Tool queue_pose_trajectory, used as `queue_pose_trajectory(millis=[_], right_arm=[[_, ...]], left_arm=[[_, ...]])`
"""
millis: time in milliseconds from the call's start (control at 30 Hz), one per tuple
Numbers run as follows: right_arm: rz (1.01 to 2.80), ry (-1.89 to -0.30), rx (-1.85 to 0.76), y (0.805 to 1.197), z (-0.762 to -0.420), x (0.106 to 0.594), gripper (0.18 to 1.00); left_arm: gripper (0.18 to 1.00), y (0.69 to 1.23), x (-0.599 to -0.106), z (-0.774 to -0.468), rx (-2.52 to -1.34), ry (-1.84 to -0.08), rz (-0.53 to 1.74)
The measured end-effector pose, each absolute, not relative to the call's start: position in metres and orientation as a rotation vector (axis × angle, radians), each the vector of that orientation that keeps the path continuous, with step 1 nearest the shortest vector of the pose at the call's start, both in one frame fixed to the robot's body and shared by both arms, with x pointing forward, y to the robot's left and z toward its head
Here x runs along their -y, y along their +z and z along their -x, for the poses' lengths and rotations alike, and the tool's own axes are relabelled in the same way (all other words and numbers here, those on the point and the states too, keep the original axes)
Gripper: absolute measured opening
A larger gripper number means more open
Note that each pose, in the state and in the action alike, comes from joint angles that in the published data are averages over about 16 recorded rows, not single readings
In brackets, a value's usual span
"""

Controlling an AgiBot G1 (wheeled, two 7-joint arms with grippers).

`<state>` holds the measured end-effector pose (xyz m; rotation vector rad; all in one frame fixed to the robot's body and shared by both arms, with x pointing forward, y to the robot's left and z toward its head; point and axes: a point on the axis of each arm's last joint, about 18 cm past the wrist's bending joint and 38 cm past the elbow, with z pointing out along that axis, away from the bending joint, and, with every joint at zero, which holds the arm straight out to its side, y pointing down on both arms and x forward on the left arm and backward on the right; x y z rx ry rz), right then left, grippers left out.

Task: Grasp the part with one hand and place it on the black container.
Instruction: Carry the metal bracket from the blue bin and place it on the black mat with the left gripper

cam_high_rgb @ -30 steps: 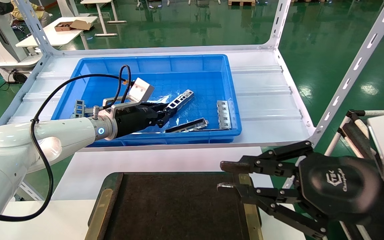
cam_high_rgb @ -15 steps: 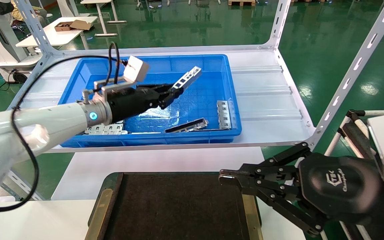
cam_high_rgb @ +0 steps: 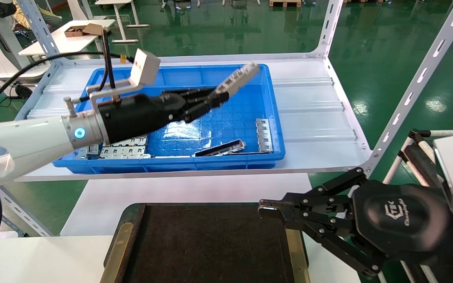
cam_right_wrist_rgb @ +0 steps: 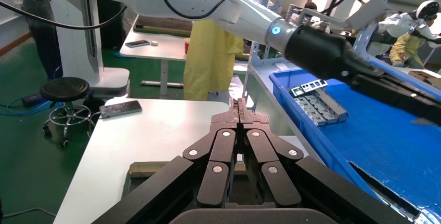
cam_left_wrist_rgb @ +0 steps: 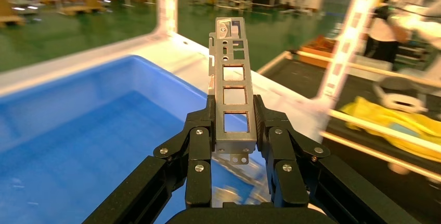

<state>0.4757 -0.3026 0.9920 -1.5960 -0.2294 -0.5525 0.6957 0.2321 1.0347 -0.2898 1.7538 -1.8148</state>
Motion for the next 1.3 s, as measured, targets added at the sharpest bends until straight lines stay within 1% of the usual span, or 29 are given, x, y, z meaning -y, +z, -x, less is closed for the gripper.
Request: queue_pose_trajectory(millis=[400,633,833,967,1133,1300], right_arm=[[1.596,-0.553,0.229,0.992,-0.476,0.303,0.191],[1.596,-0.553,0.229,0.992,-0.476,0.303,0.191],[1.596,-0.553,0.229,0.992,-0.476,0.303,0.191],[1.596,-0.553,0.229,0.992,-0.476,0.303,0.191],[1.596,-0.553,0.229,0.992,-0.476,0.303,0.191],[1.596,-0.553,0.229,0.992,-0.476,0.303,0.191]], left_arm=[[0.322,0.985,-0.236,-0.652,-1.935,-1.928,0.143],[0.322,0.939,-0.239,-0.628,-2.061,-1.95,0.145],[0.322,0.892,-0.241,-0.613,-2.145,-1.942,0.255],[0.322,0.861,-0.243,-0.608,-2.174,-1.917,0.369],[0.322,0.827,-0.243,-0.608,-2.163,-1.868,0.524],[0.322,0.796,-0.238,-0.611,-2.11,-1.819,0.68]])
